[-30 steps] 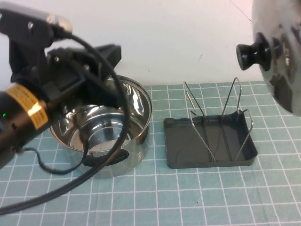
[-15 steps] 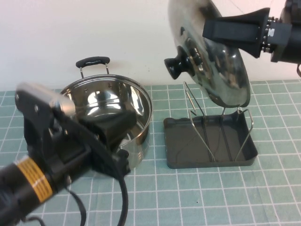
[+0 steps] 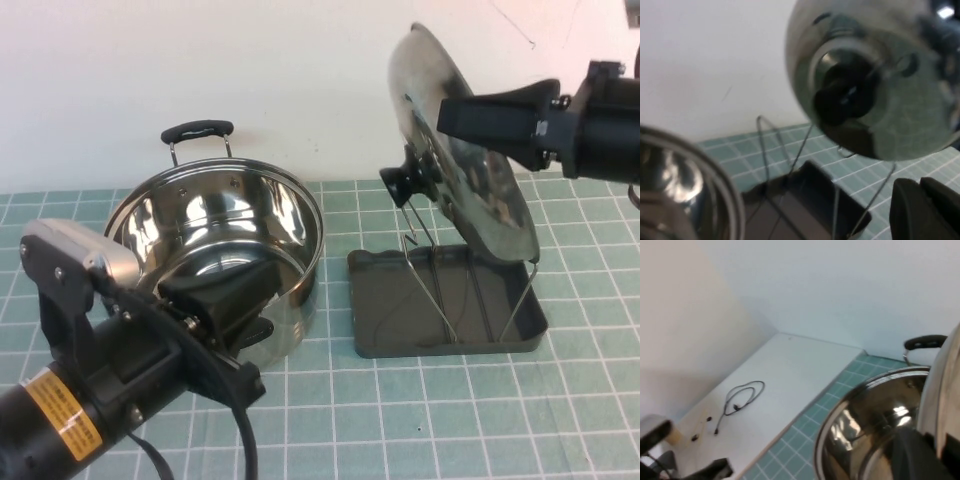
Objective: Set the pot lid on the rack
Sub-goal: Place the pot lid on the pot rack
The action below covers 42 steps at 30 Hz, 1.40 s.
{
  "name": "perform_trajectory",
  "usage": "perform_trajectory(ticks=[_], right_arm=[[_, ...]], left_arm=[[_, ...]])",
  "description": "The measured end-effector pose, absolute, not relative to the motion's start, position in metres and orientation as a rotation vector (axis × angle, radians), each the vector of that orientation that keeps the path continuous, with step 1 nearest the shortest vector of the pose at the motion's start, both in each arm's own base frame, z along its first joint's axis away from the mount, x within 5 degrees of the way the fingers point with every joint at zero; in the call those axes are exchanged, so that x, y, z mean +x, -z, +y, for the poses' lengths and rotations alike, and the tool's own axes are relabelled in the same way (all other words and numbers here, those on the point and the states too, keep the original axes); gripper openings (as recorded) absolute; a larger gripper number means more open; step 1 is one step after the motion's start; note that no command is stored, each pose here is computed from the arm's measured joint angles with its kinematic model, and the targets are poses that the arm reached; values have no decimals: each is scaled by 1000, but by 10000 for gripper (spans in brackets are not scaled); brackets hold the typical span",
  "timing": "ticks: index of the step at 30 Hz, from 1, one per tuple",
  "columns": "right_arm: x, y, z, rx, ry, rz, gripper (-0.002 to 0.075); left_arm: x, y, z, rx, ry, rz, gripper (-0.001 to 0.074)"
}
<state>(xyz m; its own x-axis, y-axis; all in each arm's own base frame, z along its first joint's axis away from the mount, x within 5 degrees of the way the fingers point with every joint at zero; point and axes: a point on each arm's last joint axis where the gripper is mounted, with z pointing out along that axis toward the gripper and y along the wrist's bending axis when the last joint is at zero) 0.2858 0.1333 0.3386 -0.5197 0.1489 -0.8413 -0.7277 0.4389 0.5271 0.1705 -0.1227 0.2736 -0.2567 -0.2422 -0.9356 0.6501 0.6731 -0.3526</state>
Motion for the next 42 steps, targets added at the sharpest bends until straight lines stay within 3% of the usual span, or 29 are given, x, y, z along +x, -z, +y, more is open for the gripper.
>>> perform_trajectory(ticks=[19, 30, 35, 39, 42], right_arm=[[322, -274, 137, -382, -1198, 1979, 15], [326, -269, 137, -344, -1186, 1995, 27], [328, -269, 136, -332, -1165, 1999, 200], [329, -268, 135, -323, -1150, 2004, 437], [329, -269, 134, -318, -1144, 2003, 502]], left_arm=[[161, -277, -131, 563, 873, 1513, 0], [159, -277, -133, 615, 865, 1499, 0], [159, -277, -133, 625, 865, 1495, 0], [158, -277, -133, 628, 872, 1485, 0], [157, -279, -134, 642, 877, 1453, 0]])
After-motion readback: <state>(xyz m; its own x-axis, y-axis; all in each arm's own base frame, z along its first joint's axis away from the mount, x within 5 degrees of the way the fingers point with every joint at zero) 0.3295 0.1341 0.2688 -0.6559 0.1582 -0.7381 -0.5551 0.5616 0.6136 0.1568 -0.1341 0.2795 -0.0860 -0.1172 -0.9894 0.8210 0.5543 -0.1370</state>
